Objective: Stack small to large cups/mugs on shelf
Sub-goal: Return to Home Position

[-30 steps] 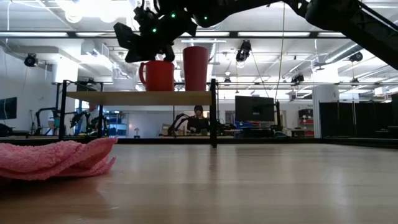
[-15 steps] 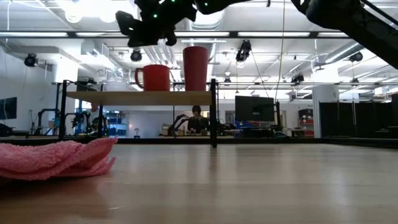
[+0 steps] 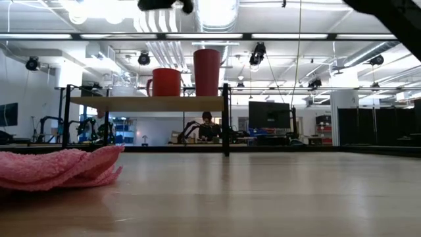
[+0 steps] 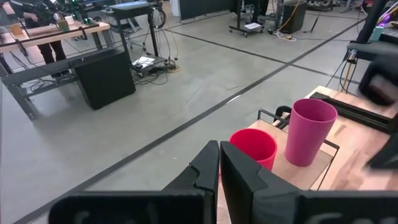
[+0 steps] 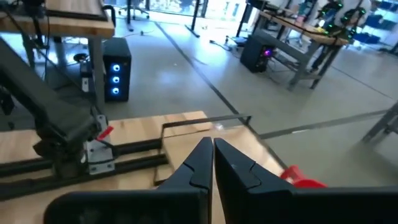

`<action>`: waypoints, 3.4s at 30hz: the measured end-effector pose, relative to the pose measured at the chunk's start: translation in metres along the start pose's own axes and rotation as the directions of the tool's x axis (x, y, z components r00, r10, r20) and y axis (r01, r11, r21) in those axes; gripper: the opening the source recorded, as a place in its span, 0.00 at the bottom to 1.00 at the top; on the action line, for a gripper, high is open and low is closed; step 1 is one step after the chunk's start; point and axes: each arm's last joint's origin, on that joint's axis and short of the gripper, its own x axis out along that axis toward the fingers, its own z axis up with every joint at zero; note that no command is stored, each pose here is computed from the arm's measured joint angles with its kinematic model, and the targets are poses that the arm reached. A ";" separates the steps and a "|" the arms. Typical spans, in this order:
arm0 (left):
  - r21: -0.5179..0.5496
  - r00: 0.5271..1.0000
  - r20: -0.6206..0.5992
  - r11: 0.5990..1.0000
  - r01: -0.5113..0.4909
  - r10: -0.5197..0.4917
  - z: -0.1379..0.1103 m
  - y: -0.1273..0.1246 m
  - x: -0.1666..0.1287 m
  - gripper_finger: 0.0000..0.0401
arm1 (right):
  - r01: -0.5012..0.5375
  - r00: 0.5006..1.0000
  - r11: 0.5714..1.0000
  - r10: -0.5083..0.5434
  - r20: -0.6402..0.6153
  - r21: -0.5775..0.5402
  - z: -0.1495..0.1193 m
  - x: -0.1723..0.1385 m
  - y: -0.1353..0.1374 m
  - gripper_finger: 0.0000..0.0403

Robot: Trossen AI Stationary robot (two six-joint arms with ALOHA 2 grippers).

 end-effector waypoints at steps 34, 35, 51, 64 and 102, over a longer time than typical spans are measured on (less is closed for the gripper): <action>-0.224 0.917 0.278 0.909 0.351 -0.285 -0.060 -0.012 -0.015 0.00 | 0.146 0.986 0.936 -0.110 -0.127 0.320 0.069 -0.218 -0.064 0.02; -0.220 0.888 0.326 0.888 0.404 -0.324 -0.060 -0.014 -0.010 0.00 | 0.154 0.984 0.934 -0.115 -0.135 0.324 0.066 -0.219 -0.062 0.02; -0.273 0.860 0.356 0.839 0.470 -0.365 -0.073 -0.017 0.009 0.00 | -0.070 0.993 0.926 0.029 0.115 0.372 0.022 -0.259 -0.071 0.02; -0.314 0.862 0.348 0.820 0.478 -0.369 -0.096 -0.020 0.032 0.00 | -0.295 0.923 0.891 0.173 0.343 0.345 -0.072 -0.262 -0.068 0.02; -0.434 0.867 0.362 0.762 0.481 -0.341 -0.182 -0.027 0.091 0.00 | -0.086 0.985 0.847 -0.006 0.171 0.525 -0.220 -0.279 -0.122 0.02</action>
